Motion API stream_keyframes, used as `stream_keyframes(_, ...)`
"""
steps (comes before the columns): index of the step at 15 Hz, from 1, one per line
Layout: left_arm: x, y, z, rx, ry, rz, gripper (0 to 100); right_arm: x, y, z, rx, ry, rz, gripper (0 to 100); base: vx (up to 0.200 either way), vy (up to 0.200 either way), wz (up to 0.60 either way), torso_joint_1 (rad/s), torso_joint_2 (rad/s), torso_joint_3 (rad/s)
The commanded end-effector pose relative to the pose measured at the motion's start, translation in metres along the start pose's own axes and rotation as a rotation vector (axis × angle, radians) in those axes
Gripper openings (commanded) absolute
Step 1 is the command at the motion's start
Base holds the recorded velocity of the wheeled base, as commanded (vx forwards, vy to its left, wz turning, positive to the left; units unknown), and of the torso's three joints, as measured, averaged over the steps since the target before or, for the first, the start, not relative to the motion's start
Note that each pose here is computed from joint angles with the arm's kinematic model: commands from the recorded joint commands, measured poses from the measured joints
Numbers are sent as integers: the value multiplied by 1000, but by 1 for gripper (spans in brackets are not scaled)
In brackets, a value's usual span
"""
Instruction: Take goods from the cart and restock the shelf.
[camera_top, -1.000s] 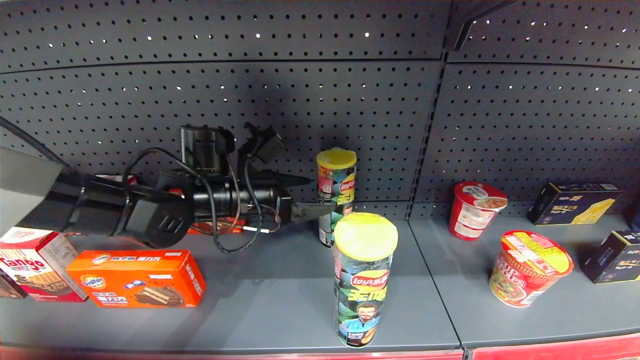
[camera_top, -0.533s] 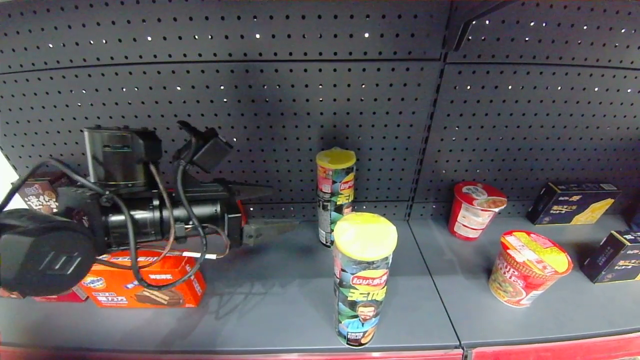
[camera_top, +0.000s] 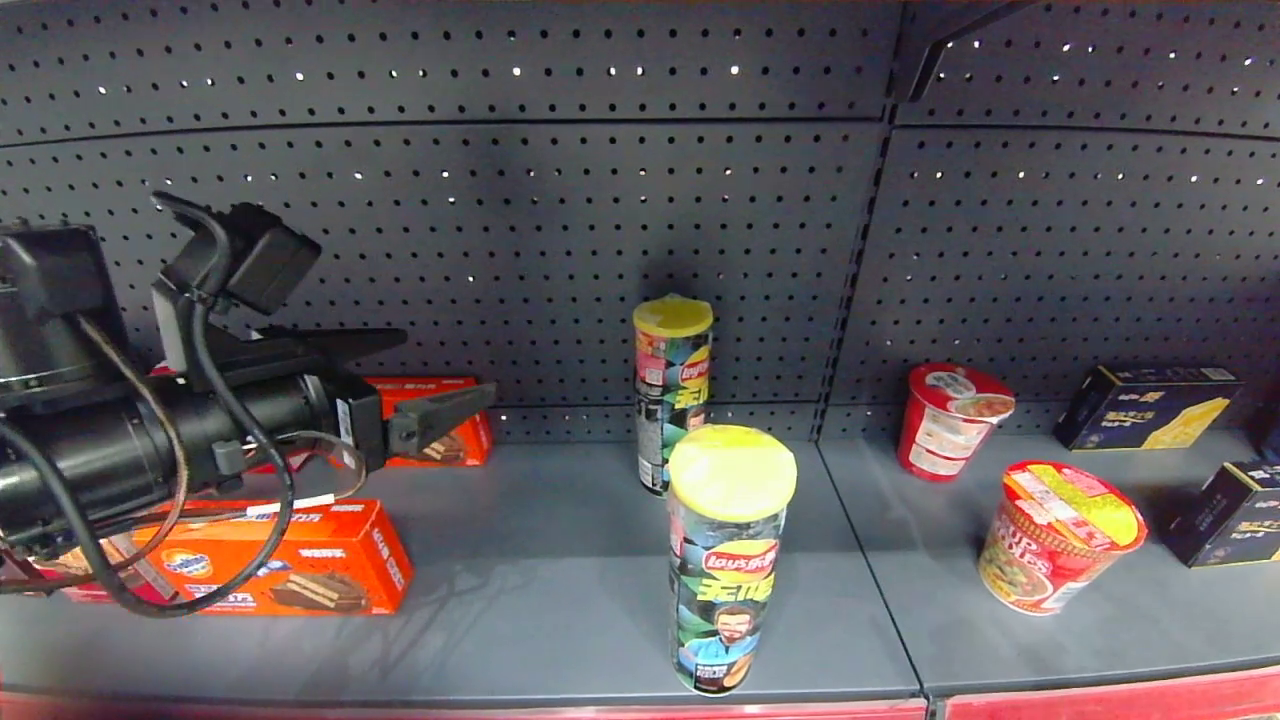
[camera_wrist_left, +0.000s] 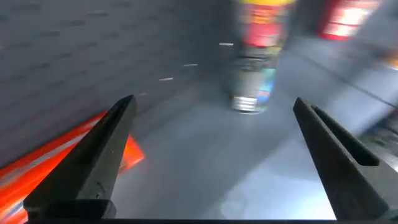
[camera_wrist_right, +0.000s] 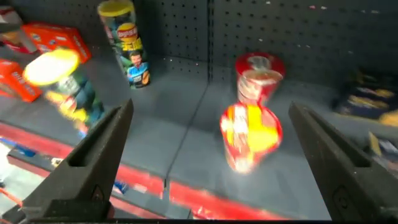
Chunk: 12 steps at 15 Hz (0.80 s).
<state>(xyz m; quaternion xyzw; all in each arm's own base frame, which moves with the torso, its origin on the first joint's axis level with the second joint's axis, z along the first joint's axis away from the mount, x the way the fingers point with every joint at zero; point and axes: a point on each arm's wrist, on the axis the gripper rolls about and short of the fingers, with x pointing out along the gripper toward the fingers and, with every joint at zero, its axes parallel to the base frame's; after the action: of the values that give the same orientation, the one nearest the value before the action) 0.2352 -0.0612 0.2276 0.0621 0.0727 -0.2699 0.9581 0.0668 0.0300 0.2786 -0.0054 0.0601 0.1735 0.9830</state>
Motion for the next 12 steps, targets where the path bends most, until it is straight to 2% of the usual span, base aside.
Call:
stream_keyframes(1,-21,-8,5,7,-33,47,100,48,12,-16,-28,136,19,100,0,0,0,0,0,0)
stream_keyframes(3,-45,-16,-13,1,-2,103,100,69,28,-37,-36,196,1,100,0,0,0,0,0,0)
stream_keyframes(5,-56,-19,-28,-4,44,155,100,80,41,-56,-50,234,0,100,0,0,0,0,0,0)
stream_keyframes(7,-62,-20,-31,-12,79,177,100,93,50,-69,-56,233,22,100,0,0,0,0,0,0)
stream_keyframes(12,-62,-16,-32,-17,87,197,100,115,61,-70,-74,257,6,100,0,0,0,0,0,0)
